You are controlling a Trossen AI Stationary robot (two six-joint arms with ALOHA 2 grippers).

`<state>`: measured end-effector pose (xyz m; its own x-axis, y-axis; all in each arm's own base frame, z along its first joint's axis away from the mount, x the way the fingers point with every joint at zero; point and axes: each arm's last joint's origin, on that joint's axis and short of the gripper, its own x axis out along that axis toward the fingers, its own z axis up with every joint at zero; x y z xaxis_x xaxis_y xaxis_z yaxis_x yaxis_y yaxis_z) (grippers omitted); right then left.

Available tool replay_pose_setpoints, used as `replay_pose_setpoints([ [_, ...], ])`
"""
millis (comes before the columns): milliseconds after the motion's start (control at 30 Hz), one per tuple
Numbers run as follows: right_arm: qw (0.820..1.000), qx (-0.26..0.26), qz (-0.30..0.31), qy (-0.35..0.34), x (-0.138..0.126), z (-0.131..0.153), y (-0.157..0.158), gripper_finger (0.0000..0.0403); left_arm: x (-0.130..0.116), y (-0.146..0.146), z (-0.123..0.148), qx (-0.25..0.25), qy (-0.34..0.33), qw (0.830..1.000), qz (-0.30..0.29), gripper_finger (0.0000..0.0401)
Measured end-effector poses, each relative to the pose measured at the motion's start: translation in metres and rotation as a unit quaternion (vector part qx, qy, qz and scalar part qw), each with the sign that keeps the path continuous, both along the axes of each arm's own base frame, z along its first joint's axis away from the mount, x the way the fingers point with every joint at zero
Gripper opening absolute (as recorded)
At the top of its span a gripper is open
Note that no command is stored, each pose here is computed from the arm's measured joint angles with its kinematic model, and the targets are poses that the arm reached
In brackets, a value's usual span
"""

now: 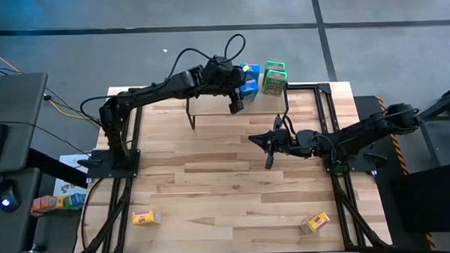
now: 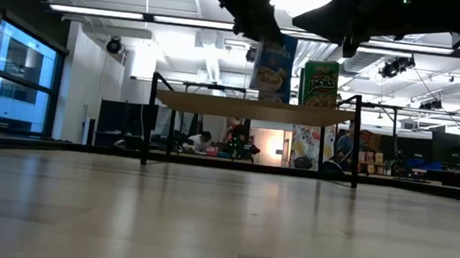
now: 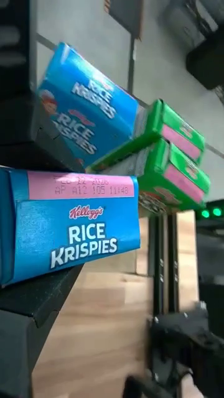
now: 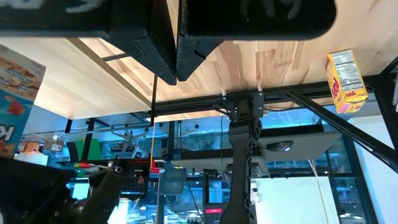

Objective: Stack cereal on shelf
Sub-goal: Adjust the bottom blue cereal box to be aligned with the other blue cereal box

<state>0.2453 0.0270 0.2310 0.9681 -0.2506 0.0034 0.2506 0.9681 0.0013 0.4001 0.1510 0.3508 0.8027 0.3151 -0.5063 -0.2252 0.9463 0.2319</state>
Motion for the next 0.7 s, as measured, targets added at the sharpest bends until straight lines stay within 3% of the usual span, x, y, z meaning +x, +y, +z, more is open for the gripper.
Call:
replay_pose_setpoints([
  [200,1.0,0.0,0.0,0.0,0.0,0.0,0.0,0.0,0.001,0.001,-0.018,-0.006,0.008,1.0,-0.01,0.0204],
  [700,1.0,-0.003,0.0,-0.005,0.0,0.001,0.0,0.0,0.005,0.007,-0.029,-0.003,-0.018,1.0,-0.008,0.0204],
])
